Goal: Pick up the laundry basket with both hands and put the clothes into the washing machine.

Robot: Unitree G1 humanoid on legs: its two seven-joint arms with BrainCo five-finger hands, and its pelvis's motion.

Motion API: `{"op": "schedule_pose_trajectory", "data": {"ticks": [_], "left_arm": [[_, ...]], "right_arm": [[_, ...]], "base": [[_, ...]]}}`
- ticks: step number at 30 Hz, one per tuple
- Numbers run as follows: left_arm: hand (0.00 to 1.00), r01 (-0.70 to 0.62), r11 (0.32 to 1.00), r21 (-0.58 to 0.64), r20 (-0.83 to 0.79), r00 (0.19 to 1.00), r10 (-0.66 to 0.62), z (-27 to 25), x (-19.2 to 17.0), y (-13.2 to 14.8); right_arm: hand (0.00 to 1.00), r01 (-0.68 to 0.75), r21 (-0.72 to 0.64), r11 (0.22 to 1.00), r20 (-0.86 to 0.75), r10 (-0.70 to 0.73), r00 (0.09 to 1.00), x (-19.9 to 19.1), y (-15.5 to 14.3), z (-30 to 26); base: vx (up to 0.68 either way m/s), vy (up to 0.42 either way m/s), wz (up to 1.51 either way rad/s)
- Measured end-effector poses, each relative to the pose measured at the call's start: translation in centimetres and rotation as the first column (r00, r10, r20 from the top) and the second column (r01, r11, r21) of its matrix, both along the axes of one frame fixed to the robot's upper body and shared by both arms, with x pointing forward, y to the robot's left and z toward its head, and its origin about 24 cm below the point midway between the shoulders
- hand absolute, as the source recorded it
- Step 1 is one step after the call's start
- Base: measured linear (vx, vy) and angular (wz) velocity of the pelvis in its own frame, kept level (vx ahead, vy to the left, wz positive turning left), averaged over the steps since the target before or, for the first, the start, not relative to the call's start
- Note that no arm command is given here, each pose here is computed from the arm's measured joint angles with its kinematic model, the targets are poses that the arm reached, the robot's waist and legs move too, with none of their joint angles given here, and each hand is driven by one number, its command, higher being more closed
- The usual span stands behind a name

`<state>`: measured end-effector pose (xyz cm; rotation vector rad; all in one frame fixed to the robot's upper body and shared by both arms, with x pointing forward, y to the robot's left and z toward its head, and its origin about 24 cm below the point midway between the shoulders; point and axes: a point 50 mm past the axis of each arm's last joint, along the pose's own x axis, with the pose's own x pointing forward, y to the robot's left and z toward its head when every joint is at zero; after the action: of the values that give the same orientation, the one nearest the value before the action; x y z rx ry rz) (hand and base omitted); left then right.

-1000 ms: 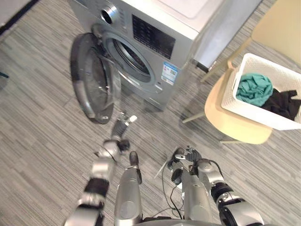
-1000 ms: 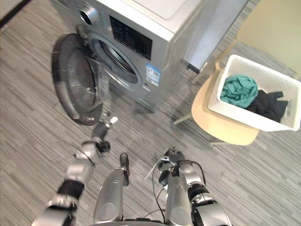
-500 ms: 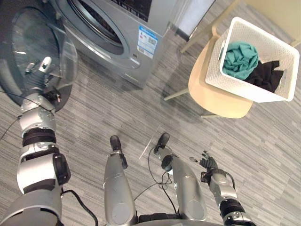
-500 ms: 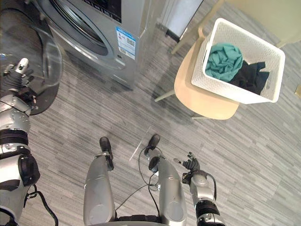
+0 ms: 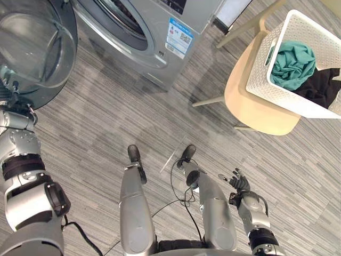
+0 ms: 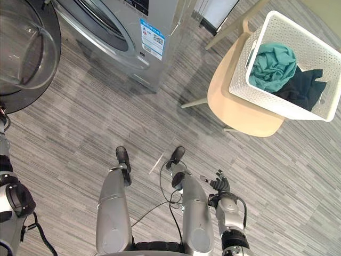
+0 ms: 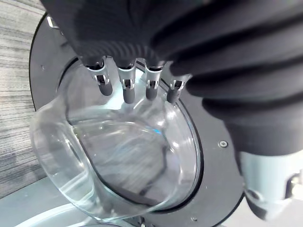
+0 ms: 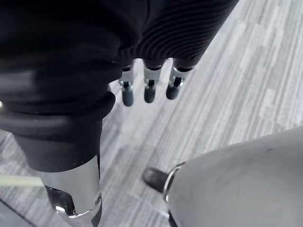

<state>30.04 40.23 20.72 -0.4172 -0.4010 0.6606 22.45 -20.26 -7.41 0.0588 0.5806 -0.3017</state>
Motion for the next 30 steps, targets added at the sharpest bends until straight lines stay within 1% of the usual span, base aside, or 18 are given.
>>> {"op": "schedule_pose_trajectory", "data": {"ticks": [3,6,10,11,12,14,15,16,17,18,19,20,21,23,24,27,28,30], "left_arm": [[0.00,-0.012,0.999,0.032,0.037,0.999,0.011,0.5,-0.3,-0.5],[0.00,0.018,0.999,0.044,0.037,0.999,-0.019,-0.8,0.0,-2.1],[0.00,0.113,0.991,0.069,-0.120,0.987,-0.104,-6.3,0.7,-6.0],[0.00,0.160,0.986,0.056,-0.188,0.971,-0.147,-9.0,0.7,-8.0],[0.00,0.178,0.983,0.047,-0.214,0.963,-0.164,-10.1,0.5,-8.8],[0.00,0.263,0.964,0.027,-0.365,0.901,-0.236,-15.1,-0.8,-12.3],[0.00,0.282,0.959,0.009,-0.397,0.881,-0.256,-16.5,-1.5,-13.2],[0.00,0.310,0.950,-0.043,-0.475,0.830,-0.293,-19.6,-3.4,-14.7],[0.00,0.322,0.944,-0.077,-0.507,0.802,-0.315,-21.0,-4.4,-15.5],[0.00,0.318,0.936,-0.152,-0.569,0.746,-0.346,-23.9,-7.0,-16.7],[0.00,0.283,0.934,-0.217,-0.618,0.701,-0.356,-26.2,-9.5,-17.4],[0.00,0.247,0.932,-0.266,-0.653,0.665,-0.363,-27.7,-11.1,-17.8],[0.00,0.215,0.919,-0.331,-0.697,0.601,-0.392,-29.7,-12.8,-18.7],[0.00,0.197,0.900,-0.388,-0.720,0.545,-0.429,-31.3,-14.3,-19.9],[0.00,0.174,0.890,-0.422,-0.730,0.516,-0.447,-32.1,-15.3,-20.3],[0.00,0.140,0.870,-0.473,-0.734,0.483,-0.477,-33.1,-16.1,-21.0],[0.00,0.149,0.862,-0.485,-0.739,0.457,-0.495,-33.5,-16.3,-21.4],[0.00,0.154,0.860,-0.487,-0.744,0.444,-0.500,-33.7,-16.4,-21.6]], "right_arm": [[0.00,0.000,-0.029,1.000,-0.038,-0.001,0.999,-1.2,-0.5,-0.6],[0.00,0.003,-0.043,0.999,-0.059,-0.005,0.998,-2.0,-0.8,-1.0],[0.00,0.005,-0.069,0.998,-0.067,-0.009,0.998,-2.4,-1.5,-1.0],[0.00,0.024,-0.072,0.997,-0.063,-0.029,0.998,-2.6,-1.9,-0.9],[0.00,0.030,-0.073,0.997,-0.062,-0.034,0.997,-2.6,-2.1,-0.9],[0.00,0.046,-0.085,0.995,-0.061,-0.051,0.997,-2.7,-2.8,-0.8],[0.00,0.049,-0.087,0.995,-0.065,-0.054,0.996,-2.8,-2.9,-0.8],[0.00,0.052,-0.093,0.994,-0.087,-0.060,0.994,-3.1,-3.3,-1.2],[0.00,0.053,-0.099,0.994,-0.109,-0.064,0.992,-3.4,-3.6,-1.5],[0.00,0.046,-0.121,0.992,-0.158,-0.065,0.985,-4.0,-4.3,-2.1],[0.00,0.035,-0.142,0.989,-0.180,-0.061,0.982,-4.1,-4.8,-2.3],[0.00,0.027,-0.162,0.986,-0.166,-0.054,0.985,-3.5,-5.2,-1.8],[0.00,0.009,-0.206,0.979,-0.151,-0.041,0.988,-2.8,-5.9,-1.1],[0.00,-0.019,-0.255,0.967,-0.116,-0.011,0.993,-2.1,-6.4,0.0],[0.00,-0.022,-0.266,0.964,-0.068,0.004,0.998,-1.1,-6.0,1.0],[0.00,0.004,-0.265,0.964,0.018,0.001,1.000,-0.1,-5.2,2.3],[0.00,0.026,-0.252,0.967,0.070,-0.008,0.997,0.2,-4.6,3.1],[0.00,0.026,-0.262,0.965,0.132,0.009,0.991,0.9,-4.2,4.4]], "base": [[0.01,-0.026,0.05],[0.01,-0.035,0.00],[-0.01,-0.027,-0.27],[-0.01,-0.024,-0.36],[-0.02,-0.038,-0.57],[-0.01,-0.051,-0.80],[0.02,-0.081,-0.90],[0.03,-0.094,-0.66],[0.11,-0.255,-0.84],[0.14,-0.276,-0.95],[0.20,-0.415,-1.27],[0.13,-0.422,-1.33],[0.17,-0.525,-1.29],[0.19,-0.496,-1.24],[0.17,-0.379,-1.13],[0.29,-0.393,-0.99],[0.27,-0.287,-0.66],[0.25,-0.209,-0.58]]}}
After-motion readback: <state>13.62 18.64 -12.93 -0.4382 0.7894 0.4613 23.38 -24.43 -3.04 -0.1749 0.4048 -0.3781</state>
